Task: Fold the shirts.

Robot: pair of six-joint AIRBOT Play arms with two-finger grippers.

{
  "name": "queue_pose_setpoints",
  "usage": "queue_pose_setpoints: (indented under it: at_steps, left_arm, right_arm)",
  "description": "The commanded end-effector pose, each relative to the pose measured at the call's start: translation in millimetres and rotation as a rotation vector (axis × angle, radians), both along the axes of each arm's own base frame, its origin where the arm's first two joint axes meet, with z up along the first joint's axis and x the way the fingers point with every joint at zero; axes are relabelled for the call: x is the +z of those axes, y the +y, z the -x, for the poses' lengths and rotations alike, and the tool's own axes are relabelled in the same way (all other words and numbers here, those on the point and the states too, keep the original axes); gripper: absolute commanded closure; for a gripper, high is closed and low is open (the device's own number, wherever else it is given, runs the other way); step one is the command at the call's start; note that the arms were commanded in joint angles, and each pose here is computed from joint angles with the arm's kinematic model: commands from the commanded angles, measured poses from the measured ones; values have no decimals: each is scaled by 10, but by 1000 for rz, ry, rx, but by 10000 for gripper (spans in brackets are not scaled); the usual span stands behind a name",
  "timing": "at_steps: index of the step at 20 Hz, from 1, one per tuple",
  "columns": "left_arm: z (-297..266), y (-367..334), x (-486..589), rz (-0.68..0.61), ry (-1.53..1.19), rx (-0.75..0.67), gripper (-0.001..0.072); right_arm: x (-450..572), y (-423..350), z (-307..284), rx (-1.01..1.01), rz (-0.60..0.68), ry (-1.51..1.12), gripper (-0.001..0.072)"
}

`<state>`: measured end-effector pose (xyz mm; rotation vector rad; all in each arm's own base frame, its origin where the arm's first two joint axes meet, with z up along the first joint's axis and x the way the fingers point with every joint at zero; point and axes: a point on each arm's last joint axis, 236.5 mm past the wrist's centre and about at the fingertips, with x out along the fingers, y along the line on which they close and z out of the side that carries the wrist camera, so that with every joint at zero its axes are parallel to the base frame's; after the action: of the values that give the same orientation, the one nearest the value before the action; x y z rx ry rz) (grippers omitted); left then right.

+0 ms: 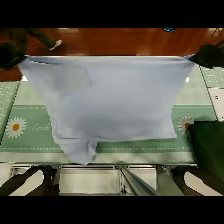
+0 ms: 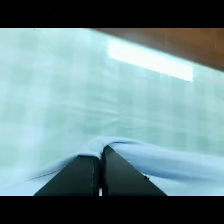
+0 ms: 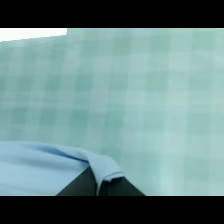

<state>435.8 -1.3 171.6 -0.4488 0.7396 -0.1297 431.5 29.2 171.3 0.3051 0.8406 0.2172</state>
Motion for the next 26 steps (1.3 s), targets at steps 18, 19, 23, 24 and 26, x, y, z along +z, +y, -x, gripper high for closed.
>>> queue_pose_setpoints:
  at_steps: [18,19,23,24,26]
  left_arm:
    - [-371,-308,-1977,-2,598,-233,691]
    - [-275,-327,-2088,1,634,-239,691]
    - [-56,-446,-2461,17,703,-238,691]
    - [-28,-469,-2509,17,711,-240,691]
    - [-2,-496,-2541,18,723,-247,691]
  right_arm:
    - [-1785,-164,-944,14,-24,400,690]
    - [-1852,-151,-889,26,-24,425,690]
    - [-2252,-110,-628,31,-44,543,690]
    - [-2335,-106,-572,30,-47,564,690]
    - [-2441,-99,-518,24,-51,586,690]
